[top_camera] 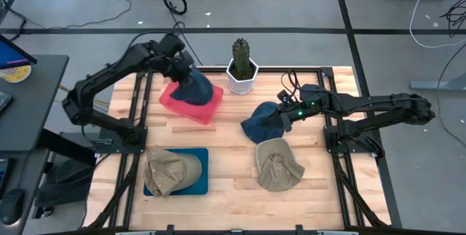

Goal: Pick & Place hat
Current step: Put the bottom blue cap into the red bin, then put the blue cap into the red bin

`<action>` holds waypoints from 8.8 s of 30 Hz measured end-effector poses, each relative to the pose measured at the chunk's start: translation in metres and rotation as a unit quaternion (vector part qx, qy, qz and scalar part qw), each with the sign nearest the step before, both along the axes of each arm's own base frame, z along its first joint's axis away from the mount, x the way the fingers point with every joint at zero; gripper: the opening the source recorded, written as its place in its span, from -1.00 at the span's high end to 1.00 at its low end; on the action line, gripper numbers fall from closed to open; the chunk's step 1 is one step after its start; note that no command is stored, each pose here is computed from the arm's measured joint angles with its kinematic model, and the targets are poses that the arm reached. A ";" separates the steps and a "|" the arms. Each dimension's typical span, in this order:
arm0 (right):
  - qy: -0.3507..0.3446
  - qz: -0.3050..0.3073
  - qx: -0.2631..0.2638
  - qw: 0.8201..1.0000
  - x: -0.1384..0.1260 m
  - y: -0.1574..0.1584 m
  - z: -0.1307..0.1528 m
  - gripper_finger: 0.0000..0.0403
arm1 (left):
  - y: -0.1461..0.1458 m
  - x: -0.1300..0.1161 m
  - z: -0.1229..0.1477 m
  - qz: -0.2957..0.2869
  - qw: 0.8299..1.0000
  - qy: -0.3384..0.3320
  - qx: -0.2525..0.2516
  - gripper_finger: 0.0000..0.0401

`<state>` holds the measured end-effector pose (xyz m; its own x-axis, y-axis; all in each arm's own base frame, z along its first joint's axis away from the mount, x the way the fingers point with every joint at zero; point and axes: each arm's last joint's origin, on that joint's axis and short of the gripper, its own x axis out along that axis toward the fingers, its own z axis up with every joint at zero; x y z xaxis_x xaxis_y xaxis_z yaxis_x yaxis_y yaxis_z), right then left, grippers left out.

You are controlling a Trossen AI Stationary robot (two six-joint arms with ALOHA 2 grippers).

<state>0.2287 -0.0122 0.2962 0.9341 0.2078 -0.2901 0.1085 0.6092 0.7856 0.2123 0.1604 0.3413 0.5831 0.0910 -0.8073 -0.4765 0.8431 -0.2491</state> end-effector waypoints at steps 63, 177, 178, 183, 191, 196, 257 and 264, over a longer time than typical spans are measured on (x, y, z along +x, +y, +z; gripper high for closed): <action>-0.001 -0.015 -0.015 1.000 0.000 -0.001 0.000 0.55 | 0.019 -0.005 -0.081 0.162 0.983 0.038 -0.079 0.92; 0.434 0.058 -0.098 0.893 -0.002 -0.180 -0.071 -0.53 | -0.176 0.016 0.080 -0.163 0.907 -0.383 -0.054 -0.19; 0.435 0.058 -0.098 0.893 -0.002 -0.183 -0.074 -0.52 | -0.178 0.016 0.080 -0.166 0.907 -0.383 -0.055 -0.19; 0.429 0.050 -0.093 0.897 -0.006 -0.192 -0.087 -0.48 | -0.184 0.022 0.078 -0.175 0.905 -0.382 -0.065 -0.19; 0.399 0.045 -0.062 0.914 -0.016 -0.189 -0.118 -0.44 | -0.188 0.021 0.082 -0.164 0.899 -0.402 -0.059 -0.19; 0.371 0.039 -0.048 0.927 -0.017 -0.186 -0.131 -0.44 | -0.188 0.022 0.084 -0.164 0.895 -0.410 -0.058 -0.19; 0.012 0.005 -0.071 0.997 -0.100 -0.088 0.003 0.97 | -0.186 0.022 0.088 -0.158 0.888 -0.430 -0.035 -0.19; -0.100 0.012 -0.085 0.991 -0.105 -0.081 0.034 0.97 | -0.186 0.022 0.088 -0.157 0.888 -0.430 -0.034 -0.19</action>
